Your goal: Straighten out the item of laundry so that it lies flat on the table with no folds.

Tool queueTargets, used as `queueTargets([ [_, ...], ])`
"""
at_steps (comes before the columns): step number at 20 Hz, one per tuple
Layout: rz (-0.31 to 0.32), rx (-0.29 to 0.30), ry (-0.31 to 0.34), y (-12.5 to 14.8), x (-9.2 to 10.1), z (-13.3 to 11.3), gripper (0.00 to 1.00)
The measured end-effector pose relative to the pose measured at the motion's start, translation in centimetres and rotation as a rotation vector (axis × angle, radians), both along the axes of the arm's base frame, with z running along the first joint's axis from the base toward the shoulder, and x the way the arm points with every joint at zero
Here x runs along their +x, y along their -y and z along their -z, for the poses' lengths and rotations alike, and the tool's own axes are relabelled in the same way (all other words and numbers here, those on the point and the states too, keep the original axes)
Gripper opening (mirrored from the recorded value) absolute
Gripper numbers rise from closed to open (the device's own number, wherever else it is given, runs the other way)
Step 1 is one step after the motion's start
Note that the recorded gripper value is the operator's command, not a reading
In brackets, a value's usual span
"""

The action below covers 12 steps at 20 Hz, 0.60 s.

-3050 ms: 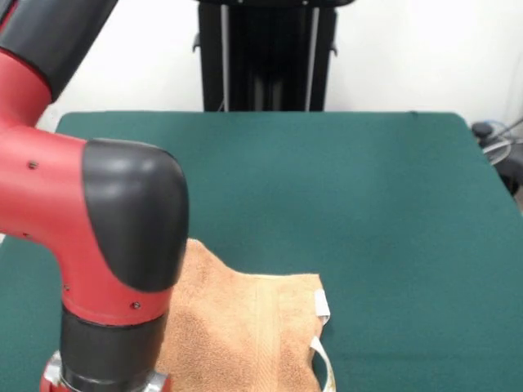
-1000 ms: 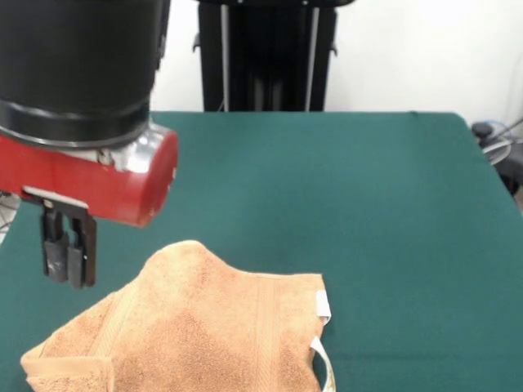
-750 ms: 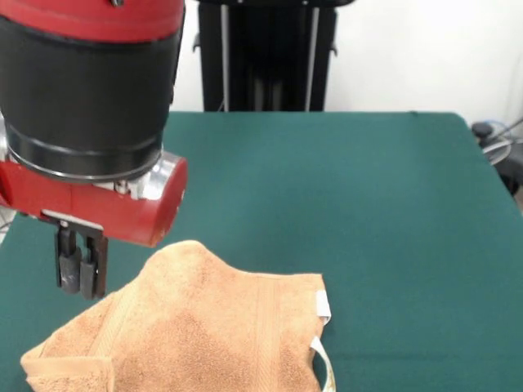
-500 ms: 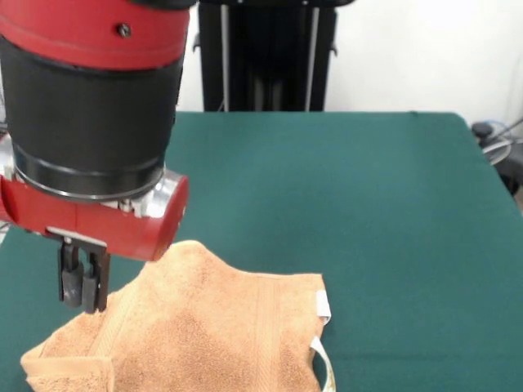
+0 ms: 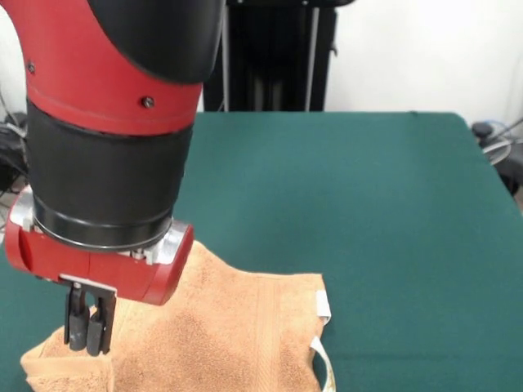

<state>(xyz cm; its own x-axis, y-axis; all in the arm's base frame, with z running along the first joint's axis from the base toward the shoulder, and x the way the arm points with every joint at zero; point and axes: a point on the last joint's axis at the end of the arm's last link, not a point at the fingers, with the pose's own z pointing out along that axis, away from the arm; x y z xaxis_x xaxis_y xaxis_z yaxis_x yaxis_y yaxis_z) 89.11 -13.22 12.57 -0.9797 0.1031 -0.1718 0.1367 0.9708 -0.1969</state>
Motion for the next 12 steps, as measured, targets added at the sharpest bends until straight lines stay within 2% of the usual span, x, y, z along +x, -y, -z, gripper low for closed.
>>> queueTargets([
  [5,-0.009,-0.013,-0.014,0.1,-0.7,1.4,0.00],
  [12,-0.009,0.017,-0.064,-0.7,-2.4,2.0,0.00],
])
